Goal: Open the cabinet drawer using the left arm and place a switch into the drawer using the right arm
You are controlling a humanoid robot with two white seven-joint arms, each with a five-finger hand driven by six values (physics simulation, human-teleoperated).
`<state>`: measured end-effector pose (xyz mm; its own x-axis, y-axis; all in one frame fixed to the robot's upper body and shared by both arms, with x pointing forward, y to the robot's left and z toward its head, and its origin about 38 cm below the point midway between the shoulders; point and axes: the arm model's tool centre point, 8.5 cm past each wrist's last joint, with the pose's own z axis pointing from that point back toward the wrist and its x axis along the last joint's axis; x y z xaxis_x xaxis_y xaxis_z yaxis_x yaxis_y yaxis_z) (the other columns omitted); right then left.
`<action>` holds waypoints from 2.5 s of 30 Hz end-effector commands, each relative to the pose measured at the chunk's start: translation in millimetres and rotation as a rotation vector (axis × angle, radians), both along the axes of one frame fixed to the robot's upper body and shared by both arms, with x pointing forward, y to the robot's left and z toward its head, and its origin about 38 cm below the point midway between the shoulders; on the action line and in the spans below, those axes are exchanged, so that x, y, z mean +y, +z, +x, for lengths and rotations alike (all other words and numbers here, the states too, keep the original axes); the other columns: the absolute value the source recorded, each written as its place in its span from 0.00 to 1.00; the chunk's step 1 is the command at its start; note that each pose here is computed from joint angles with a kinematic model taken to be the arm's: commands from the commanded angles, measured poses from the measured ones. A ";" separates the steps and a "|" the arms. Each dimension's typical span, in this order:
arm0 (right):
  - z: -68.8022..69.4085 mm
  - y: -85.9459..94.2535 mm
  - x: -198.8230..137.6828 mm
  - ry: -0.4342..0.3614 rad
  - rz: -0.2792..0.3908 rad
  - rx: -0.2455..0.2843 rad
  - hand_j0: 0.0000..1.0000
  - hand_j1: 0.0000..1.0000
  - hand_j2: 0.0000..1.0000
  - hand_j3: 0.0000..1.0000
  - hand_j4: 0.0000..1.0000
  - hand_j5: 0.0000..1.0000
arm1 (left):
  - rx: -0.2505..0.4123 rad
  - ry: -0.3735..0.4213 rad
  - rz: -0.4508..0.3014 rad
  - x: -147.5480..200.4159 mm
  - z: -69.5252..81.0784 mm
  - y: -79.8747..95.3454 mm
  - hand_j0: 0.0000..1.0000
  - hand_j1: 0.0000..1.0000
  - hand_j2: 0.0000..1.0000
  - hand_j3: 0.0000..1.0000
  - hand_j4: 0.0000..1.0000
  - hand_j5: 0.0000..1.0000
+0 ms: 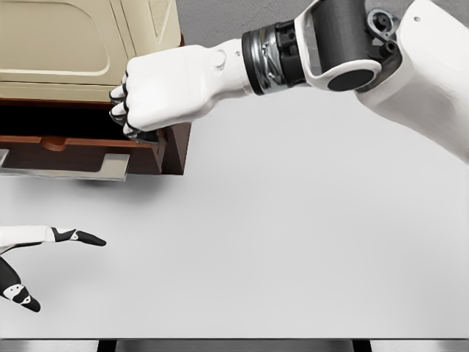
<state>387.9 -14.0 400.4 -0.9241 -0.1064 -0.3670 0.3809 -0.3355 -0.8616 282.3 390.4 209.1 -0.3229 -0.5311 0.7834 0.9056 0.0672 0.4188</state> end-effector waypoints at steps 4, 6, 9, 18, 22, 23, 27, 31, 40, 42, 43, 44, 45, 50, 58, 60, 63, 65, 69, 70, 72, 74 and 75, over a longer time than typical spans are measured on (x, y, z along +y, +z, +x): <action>4.3 4.2 14.2 0.003 0.013 0.013 0.28 0.28 0.28 0.28 0.28 0.28 | 0.001 0.001 -0.005 -1.1 1.0 0.4 1.00 1.00 1.00 1.00 1.00 1.00; 5.2 5.9 19.7 0.006 0.017 0.016 0.28 0.28 0.28 0.28 0.28 0.28 | 0.000 0.002 -0.005 -0.6 0.7 0.6 1.00 1.00 1.00 1.00 1.00 1.00; 7.9 10.7 26.4 0.005 0.020 0.013 0.28 0.28 0.28 0.28 0.28 0.28 | 0.000 0.002 -0.005 -0.6 0.7 0.6 1.00 1.00 1.00 1.00 1.00 1.00; 25.4 12.1 43.1 -0.032 0.026 0.040 0.29 0.29 0.29 0.29 0.29 0.29 | 0.000 0.003 -0.002 -0.1 0.8 0.4 1.00 1.00 1.00 1.00 1.00 1.00; 30.7 11.4 51.8 -0.042 0.026 0.055 0.29 0.29 0.29 0.29 0.29 0.29 | 0.003 0.003 -0.002 0.0 0.3 -0.4 1.00 1.00 1.00 1.00 1.00 1.00; 31.4 10.3 54.1 -0.042 0.025 0.060 0.29 0.29 0.29 0.29 0.29 0.29 | 0.001 0.003 -0.002 -0.1 0.6 0.0 1.00 1.00 1.00 1.00 1.00 1.00; 37.2 7.7 58.1 -0.059 0.019 0.067 0.30 0.30 0.30 0.30 0.30 0.30 | 0.001 0.003 -0.002 -0.1 0.6 0.0 1.00 1.00 1.00 1.00 1.00 1.00; 41.6 6.8 62.4 -0.069 0.018 0.077 0.31 0.31 0.31 0.31 0.31 0.31 | 0.003 0.004 -0.002 0.5 0.1 -0.3 1.00 1.00 1.00 1.00 1.00 1.00; 49.8 2.3 67.5 -0.094 0.011 0.089 0.31 0.31 0.31 0.31 0.31 0.31 | 0.008 0.003 -0.002 0.1 -0.6 -1.6 1.00 1.00 1.00 1.00 1.00 1.00; 49.4 2.3 68.8 -0.093 0.009 0.087 0.31 0.31 0.31 0.31 0.31 0.31 | 0.006 0.003 -0.002 0.1 -0.3 -1.2 1.00 1.00 1.00 1.00 1.00 1.00; 47.4 3.5 72.7 -0.086 0.009 0.083 0.31 0.31 0.31 0.31 0.31 0.31 | 0.006 0.005 -0.001 0.6 -0.5 -1.1 1.00 1.00 1.00 1.00 1.00 1.00; 48.2 2.7 72.9 -0.091 0.002 0.071 0.31 0.31 0.31 0.31 0.31 0.31 | 0.006 0.005 -0.001 0.6 -0.5 -1.1 1.00 1.00 1.00 1.00 1.00 1.00; 51.3 2.1 72.0 -0.101 0.003 0.076 0.31 0.31 0.31 0.31 0.31 0.31 | 0.006 0.003 -0.002 0.1 -0.3 -1.2 1.00 1.00 1.00 1.00 1.00 1.00; 57.4 2.9 73.4 -0.121 -0.001 0.077 0.31 0.31 0.31 0.31 0.31 0.31 | 0.007 0.005 -0.001 0.6 -0.8 -1.5 1.00 1.00 1.00 1.00 1.00 1.00; 58.0 -0.8 81.4 -0.122 -0.012 0.080 0.31 0.31 0.31 0.31 0.31 0.31 | 0.007 0.005 0.007 2.0 -0.4 -2.7 1.00 1.00 1.00 1.00 1.00 1.00; 59.7 -2.5 82.5 -0.129 -0.021 0.077 0.31 0.31 0.31 0.31 0.31 0.31 | 0.007 0.005 0.007 2.0 -0.4 -2.7 1.00 1.00 1.00 1.00 1.00 1.00; 60.5 -3.2 85.5 -0.131 -0.022 0.081 0.31 0.31 0.31 0.31 0.31 0.31 | 0.005 0.006 0.007 2.4 0.1 -2.3 1.00 1.00 1.00 1.00 1.00 1.00; 60.2 -5.1 88.1 -0.130 -0.026 0.082 0.31 0.31 0.31 0.31 0.31 0.31 | 0.007 0.006 0.007 2.5 -0.2 -2.7 1.00 1.00 1.00 1.00 1.00 1.00; 62.1 -7.1 90.7 -0.136 -0.030 0.088 0.31 0.31 0.31 0.31 0.31 0.31 | 0.005 0.008 0.008 2.9 -0.2 -2.2 1.00 1.00 1.00 1.00 1.00 1.00; 62.0 -7.7 91.3 -0.136 -0.032 0.089 0.31 0.31 0.31 0.31 0.31 0.31 | 0.005 0.008 0.008 2.9 -0.1 -2.2 1.00 1.00 1.00 1.00 1.00 1.00; 62.0 -8.2 91.4 -0.136 -0.033 0.089 0.32 0.32 0.32 0.32 0.32 0.32 | 0.005 0.008 0.008 2.9 -0.2 -2.2 1.00 1.00 1.00 1.00 1.00 1.00; 60.6 -8.0 93.5 -0.131 -0.035 0.086 0.36 0.36 0.36 0.36 0.36 0.36 | 0.007 0.007 0.009 3.0 -0.5 -2.7 1.00 1.00 1.00 1.00 1.00 1.00; 60.6 -8.0 93.5 -0.131 -0.035 0.086 0.38 0.38 0.38 0.38 0.38 0.38 | 0.014 0.009 0.010 3.6 -1.8 -4.9 1.00 1.00 1.00 1.00 1.00 1.00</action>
<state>448.4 78.8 392.2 -0.9576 0.0037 -0.2881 0.2612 -0.4103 -0.8737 280.0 394.2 204.2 -0.3120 -0.5442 0.7788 0.9099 0.0647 0.4097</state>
